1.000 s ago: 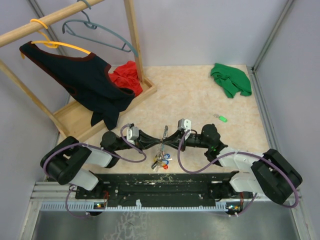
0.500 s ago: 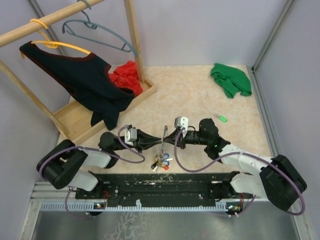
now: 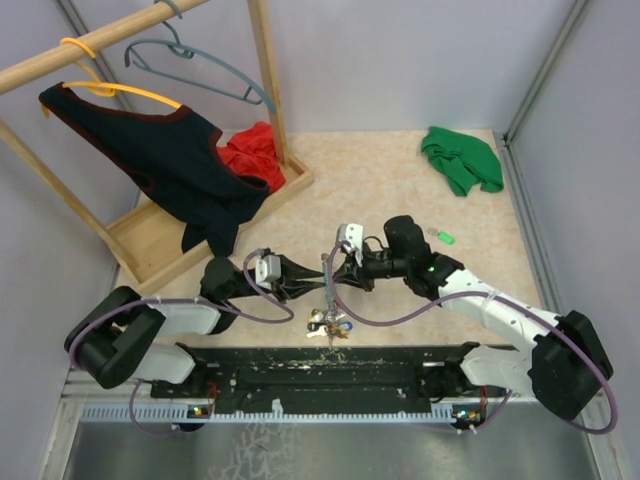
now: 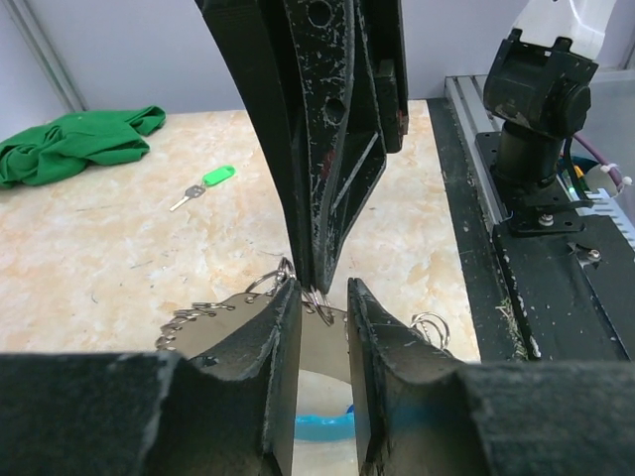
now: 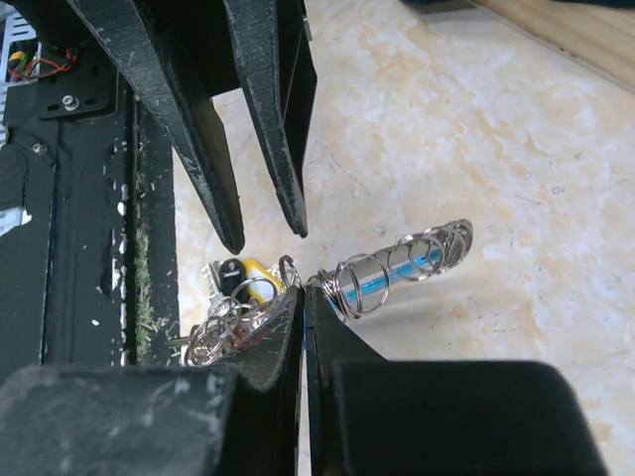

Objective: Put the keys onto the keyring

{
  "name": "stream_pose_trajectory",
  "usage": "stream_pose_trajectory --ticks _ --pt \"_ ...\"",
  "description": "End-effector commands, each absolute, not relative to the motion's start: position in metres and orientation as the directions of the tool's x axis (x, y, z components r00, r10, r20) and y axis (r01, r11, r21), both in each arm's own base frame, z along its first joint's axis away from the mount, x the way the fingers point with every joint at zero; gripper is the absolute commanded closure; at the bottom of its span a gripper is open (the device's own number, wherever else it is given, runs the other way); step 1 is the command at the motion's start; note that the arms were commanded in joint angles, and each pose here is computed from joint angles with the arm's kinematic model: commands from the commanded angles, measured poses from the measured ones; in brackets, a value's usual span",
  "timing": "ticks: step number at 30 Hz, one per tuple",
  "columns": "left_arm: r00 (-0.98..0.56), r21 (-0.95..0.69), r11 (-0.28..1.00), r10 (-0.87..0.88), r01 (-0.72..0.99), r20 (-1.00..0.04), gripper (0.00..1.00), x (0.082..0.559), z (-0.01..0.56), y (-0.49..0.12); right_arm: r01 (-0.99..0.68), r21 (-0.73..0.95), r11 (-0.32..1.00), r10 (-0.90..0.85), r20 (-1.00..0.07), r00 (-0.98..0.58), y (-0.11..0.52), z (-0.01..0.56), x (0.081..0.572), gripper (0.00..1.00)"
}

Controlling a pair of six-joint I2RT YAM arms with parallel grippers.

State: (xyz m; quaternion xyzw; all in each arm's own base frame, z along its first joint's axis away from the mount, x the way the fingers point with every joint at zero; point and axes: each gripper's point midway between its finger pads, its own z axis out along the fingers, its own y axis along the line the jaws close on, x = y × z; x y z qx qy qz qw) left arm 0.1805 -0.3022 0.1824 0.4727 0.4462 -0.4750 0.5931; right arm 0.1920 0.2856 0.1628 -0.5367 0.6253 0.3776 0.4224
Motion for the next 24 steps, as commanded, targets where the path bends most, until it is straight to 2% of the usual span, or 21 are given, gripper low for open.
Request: stream_pose_trajectory --ticks 1,16,24 --pt "0.154 0.144 0.1 -0.103 0.984 -0.983 0.69 0.186 0.182 -0.31 -0.993 -0.027 0.116 -0.344 -0.939 -0.015 0.292 0.185 0.194 1.0" --pt "0.053 0.05 0.082 -0.027 0.995 -0.998 0.65 0.183 0.17 -0.315 -0.991 -0.059 0.119 -0.328 -0.945 0.017 0.296 0.191 0.194 1.0" --pt "0.008 0.007 0.064 -0.006 0.998 -1.0 0.68 0.182 0.167 -0.318 -0.989 -0.073 0.125 -0.321 -0.947 0.029 0.296 0.194 0.194 1.0"
